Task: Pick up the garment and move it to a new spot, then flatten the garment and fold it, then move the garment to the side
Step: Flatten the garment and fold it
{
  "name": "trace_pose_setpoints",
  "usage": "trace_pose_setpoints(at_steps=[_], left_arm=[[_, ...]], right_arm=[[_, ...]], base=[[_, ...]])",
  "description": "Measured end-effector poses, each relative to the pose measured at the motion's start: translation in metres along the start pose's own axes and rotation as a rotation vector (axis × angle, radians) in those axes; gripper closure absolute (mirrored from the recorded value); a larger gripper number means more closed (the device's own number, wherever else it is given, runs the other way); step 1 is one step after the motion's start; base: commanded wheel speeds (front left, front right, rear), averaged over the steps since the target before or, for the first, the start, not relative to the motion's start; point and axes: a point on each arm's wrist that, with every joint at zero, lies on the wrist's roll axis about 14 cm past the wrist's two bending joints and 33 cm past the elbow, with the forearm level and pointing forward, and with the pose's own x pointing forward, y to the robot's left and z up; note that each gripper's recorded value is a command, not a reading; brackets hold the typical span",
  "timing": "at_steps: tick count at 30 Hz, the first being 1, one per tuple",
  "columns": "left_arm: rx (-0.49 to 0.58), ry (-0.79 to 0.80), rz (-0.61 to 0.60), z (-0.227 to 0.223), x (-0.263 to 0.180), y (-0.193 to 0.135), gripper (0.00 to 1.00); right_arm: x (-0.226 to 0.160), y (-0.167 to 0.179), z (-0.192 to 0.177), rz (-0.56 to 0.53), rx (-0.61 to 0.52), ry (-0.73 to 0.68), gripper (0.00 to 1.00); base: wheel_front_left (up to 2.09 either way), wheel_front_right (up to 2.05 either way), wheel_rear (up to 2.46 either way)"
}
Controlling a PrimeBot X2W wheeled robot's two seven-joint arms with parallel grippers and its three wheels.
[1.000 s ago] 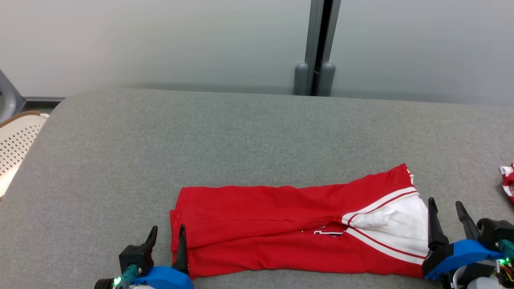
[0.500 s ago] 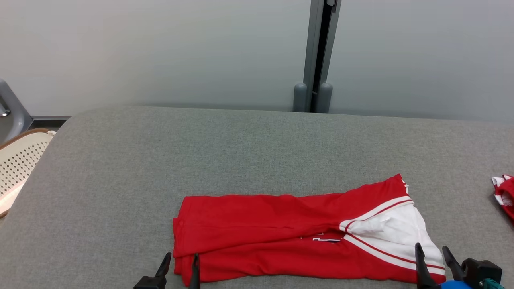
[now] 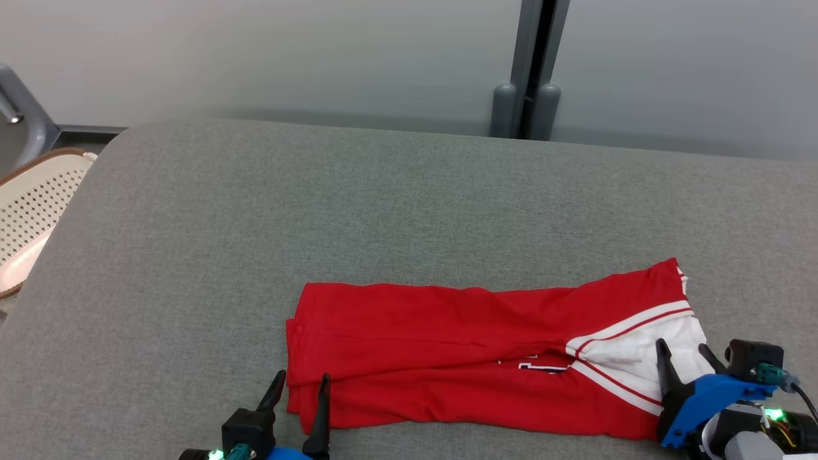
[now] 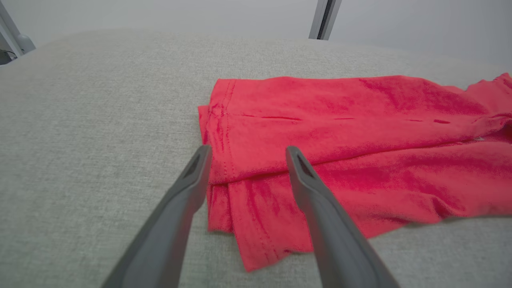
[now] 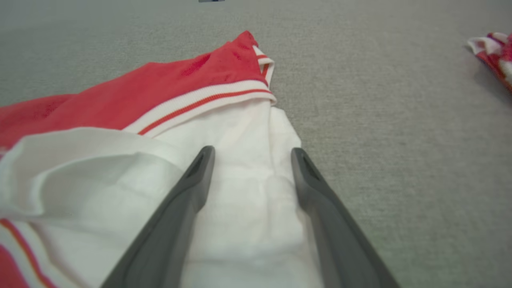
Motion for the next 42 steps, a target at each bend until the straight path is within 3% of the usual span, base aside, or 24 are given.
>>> trace_pose_setpoints(at_steps=[8, 9, 10, 13, 18, 21, 24, 32, 42], left_arm=[[-0.008, 0.017, 0.056, -0.004, 0.001, 0.02, 0.0], [-0.008, 0.017, 0.057, -0.004, 0.001, 0.02, 0.0], [-0.009, 0.017, 0.056, -0.004, 0.001, 0.02, 0.0], [-0.008, 0.018, 0.045, -0.004, 0.003, 0.017, 0.0], [-0.009, 0.009, 0.015, 0.0, 0.006, 0.008, 0.0], [-0.012, -0.001, 0.001, 0.003, 0.007, 0.004, 0.0], [-0.009, -0.01, -0.007, 0.005, 0.007, 0.001, 0.0], [-0.021, -0.015, -0.01, 0.003, -0.006, -0.003, 0.0], [-0.037, -0.033, 0.079, -0.001, -0.032, 0.02, 0.0]], right_arm=[[0.013, 0.015, -0.03, 0.037, 0.009, 0.113, 0.0], [0.013, 0.016, -0.032, 0.041, 0.002, 0.12, 0.54], [0.012, 0.016, -0.033, 0.044, 0.002, 0.124, 1.0], [0.01, 0.013, -0.031, 0.037, 0.034, 0.107, 1.0], [0.003, -0.026, -0.019, -0.054, 0.05, 0.051, 1.0], [-0.003, -0.06, 0.002, -0.133, 0.034, -0.016, 1.0], [-0.005, -0.058, 0.036, -0.131, 0.022, -0.137, 1.0], [-0.017, 0.035, 0.067, 0.09, 0.051, -0.296, 1.0], [-0.033, 0.172, 0.064, 0.483, 0.11, -0.273, 1.0]], base=[[0.0, 0.0, 0.0], [0.0, 0.0, 0.0], [0.0, 0.0, 0.0], [0.0, 0.0, 0.0], [0.0, 0.0, 0.0], [0.0, 0.0, 0.0], [0.0, 0.0, 0.0], [0.0, 0.0, 0.0], [0.0, 0.0, 0.0]])
